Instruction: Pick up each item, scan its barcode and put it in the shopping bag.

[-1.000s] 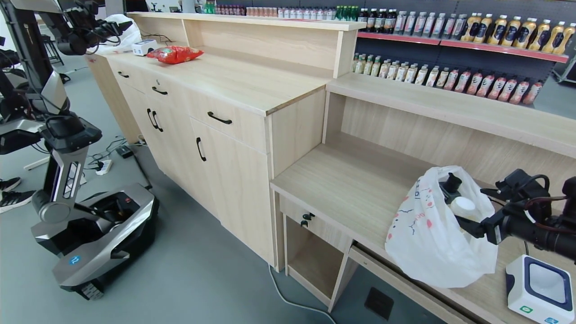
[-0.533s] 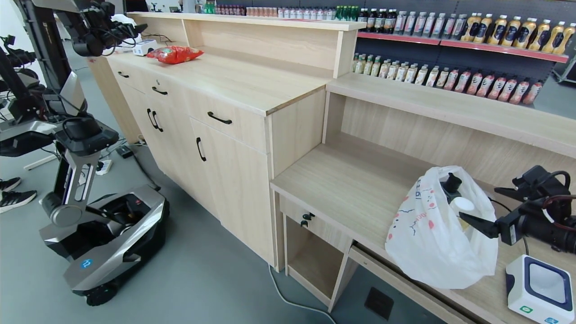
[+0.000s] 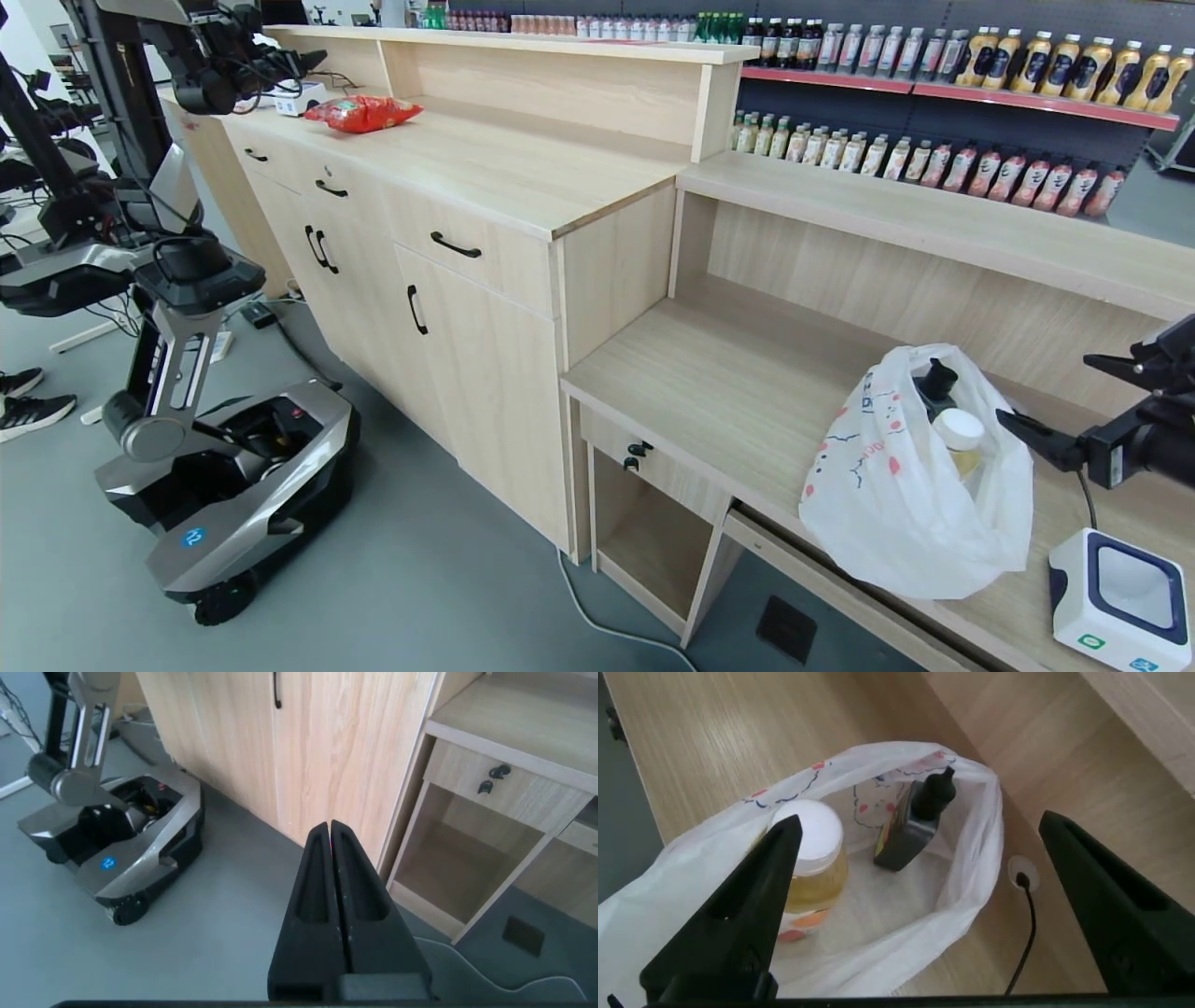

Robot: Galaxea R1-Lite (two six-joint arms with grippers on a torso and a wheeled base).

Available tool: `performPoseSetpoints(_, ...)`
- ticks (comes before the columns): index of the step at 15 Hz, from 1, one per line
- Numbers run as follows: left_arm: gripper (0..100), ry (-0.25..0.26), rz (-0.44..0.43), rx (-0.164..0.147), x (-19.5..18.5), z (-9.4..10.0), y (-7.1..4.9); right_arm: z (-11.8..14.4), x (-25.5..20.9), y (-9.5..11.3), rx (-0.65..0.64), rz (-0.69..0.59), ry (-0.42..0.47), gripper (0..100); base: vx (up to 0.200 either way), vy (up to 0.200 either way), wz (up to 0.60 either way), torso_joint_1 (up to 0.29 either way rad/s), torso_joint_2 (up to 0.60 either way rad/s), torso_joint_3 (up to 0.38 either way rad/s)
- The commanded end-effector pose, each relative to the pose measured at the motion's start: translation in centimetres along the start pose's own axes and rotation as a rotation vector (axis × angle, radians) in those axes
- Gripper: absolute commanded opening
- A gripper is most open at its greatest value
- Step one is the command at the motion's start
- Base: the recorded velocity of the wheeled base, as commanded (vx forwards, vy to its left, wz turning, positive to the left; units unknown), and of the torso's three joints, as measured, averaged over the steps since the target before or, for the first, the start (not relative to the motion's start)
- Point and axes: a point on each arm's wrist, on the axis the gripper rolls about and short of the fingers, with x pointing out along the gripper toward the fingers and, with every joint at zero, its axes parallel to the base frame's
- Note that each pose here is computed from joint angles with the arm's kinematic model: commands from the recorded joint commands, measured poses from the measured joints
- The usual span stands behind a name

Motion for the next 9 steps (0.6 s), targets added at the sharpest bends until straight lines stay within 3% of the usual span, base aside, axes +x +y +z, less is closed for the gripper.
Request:
performPoseSetpoints(1, 0, 0.000, 0.000, -0.001, 0.0, 0.0, 0.0, 0.6, -0.8, -0.3, -0.023, -0.031, -0.017, 100, 0.000, 0.000, -0.60, 0.002, 0.00, 0.007)
performPoseSetpoints(5, 0, 0.000, 0.000, -0.001, 0.0, 0.0, 0.0, 2.2, -1.8, -1.3, -0.056, -0.103, -0.056, 100, 0.000, 0.000, -0.60, 0.005, 0.00, 0.000)
performPoseSetpoints(9, 0, 0.000, 0.000, 0.001, 0.0, 0.0, 0.0, 6.3, -1.9, -1.4, 0.069, -0.264, -0.107, 100, 0.000, 0.000, -0.60, 0.001, 0.00, 0.002)
